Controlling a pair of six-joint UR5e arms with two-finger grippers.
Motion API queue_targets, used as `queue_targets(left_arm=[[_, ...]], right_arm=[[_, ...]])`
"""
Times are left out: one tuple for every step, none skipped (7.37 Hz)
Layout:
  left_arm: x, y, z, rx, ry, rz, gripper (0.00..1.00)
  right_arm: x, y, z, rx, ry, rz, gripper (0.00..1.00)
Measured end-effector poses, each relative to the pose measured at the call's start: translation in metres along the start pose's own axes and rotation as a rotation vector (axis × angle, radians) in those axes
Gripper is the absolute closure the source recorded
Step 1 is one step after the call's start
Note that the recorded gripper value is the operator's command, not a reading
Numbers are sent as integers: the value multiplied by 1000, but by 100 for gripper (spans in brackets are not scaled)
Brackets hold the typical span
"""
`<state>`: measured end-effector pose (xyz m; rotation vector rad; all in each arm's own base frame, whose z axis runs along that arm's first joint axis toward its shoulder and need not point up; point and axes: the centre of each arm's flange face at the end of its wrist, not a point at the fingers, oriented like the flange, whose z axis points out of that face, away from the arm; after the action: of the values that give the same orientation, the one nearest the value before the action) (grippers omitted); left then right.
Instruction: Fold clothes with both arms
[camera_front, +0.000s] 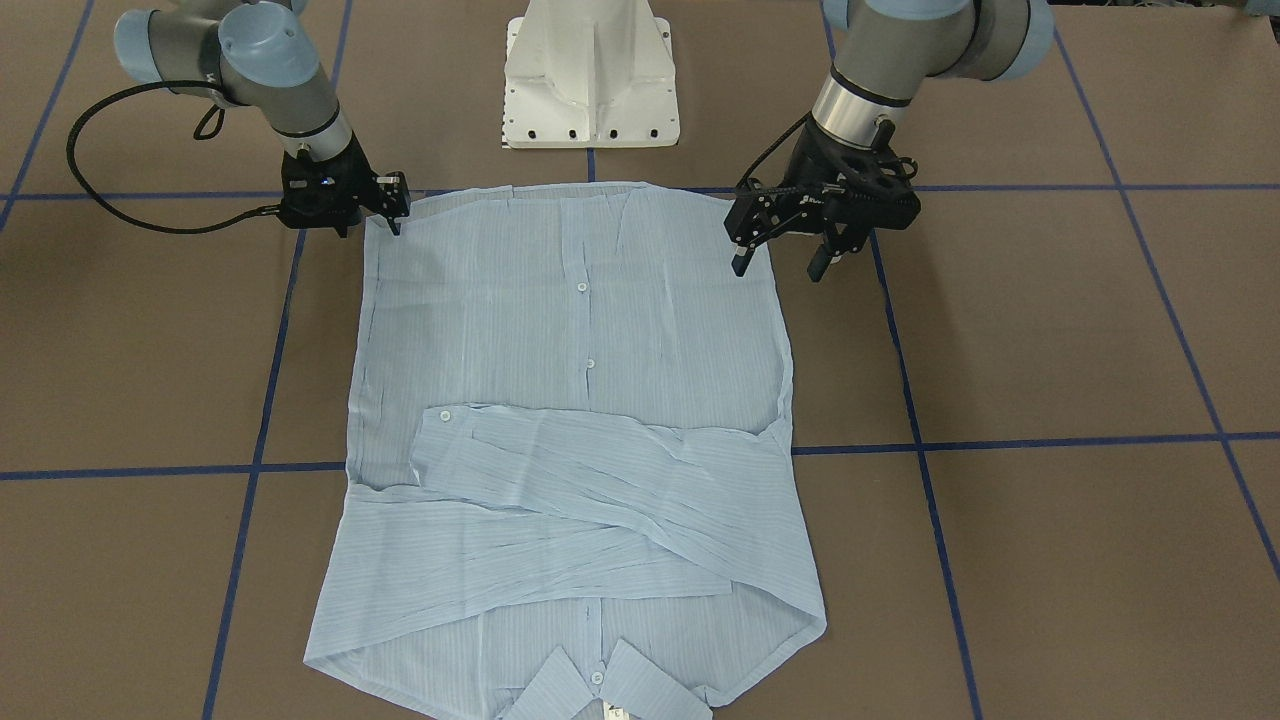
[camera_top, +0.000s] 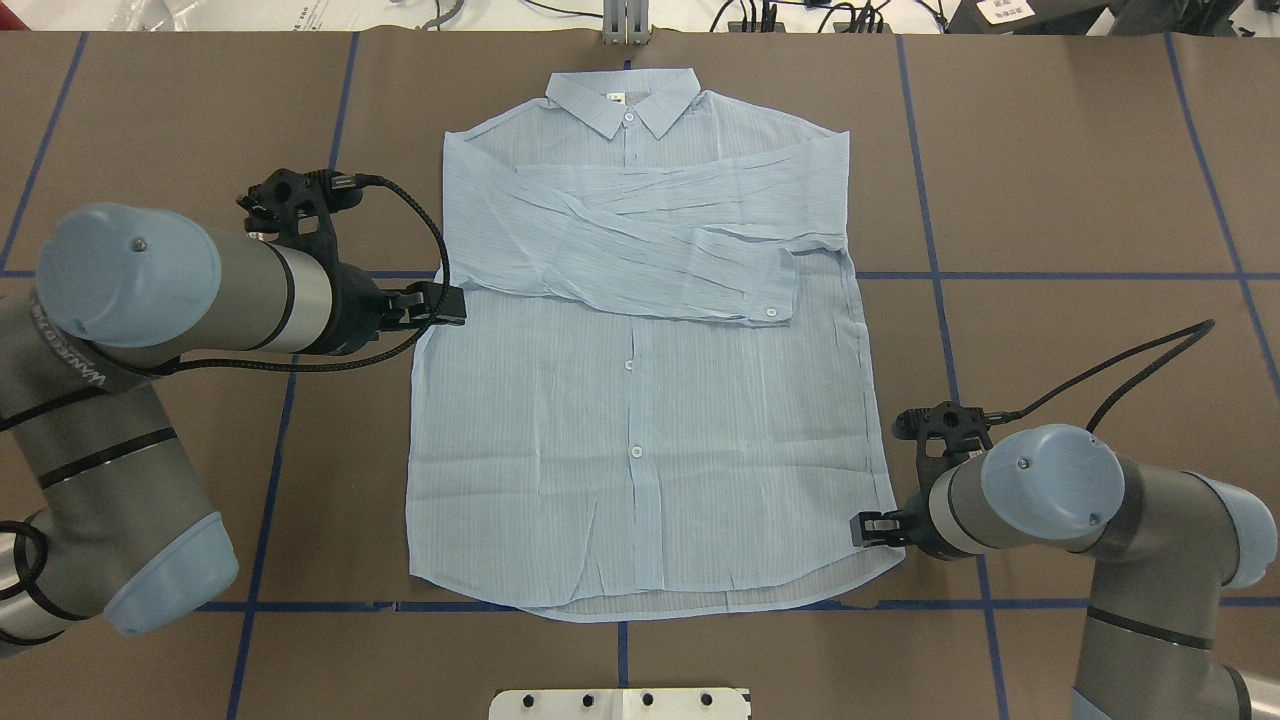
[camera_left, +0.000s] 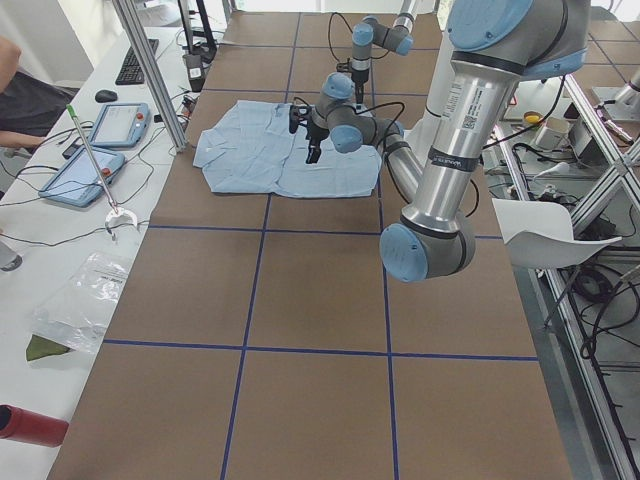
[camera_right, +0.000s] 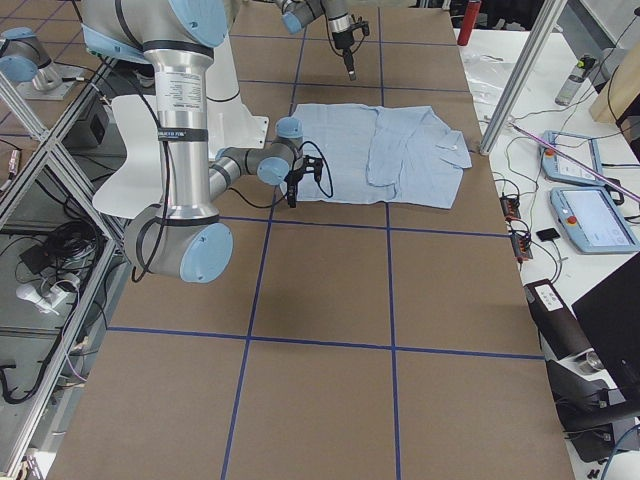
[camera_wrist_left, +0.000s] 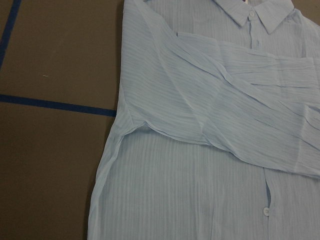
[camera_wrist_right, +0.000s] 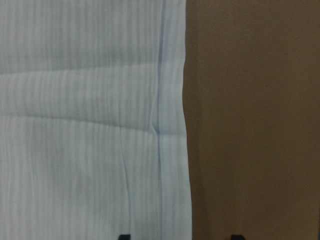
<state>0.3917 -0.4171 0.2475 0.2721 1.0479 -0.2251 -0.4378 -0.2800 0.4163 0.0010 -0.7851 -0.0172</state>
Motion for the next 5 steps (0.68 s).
queue_targets(left_arm=[[0, 0, 0, 0, -1, 0, 0], [-1, 0, 0, 0, -1, -1, 0], [-1, 0, 0, 0, -1, -1, 0], [-1, 0, 0, 0, -1, -1, 0], [-1, 0, 0, 0, -1, -1, 0]], right_arm=[[0, 1, 0, -7, 0, 0, 40], [-1, 2, 0, -17, -3, 1, 41], [-1, 2, 0, -23, -4, 1, 41], [-1, 2, 1, -28, -4, 1, 42], [-1, 3, 0, -33, -5, 2, 43]])
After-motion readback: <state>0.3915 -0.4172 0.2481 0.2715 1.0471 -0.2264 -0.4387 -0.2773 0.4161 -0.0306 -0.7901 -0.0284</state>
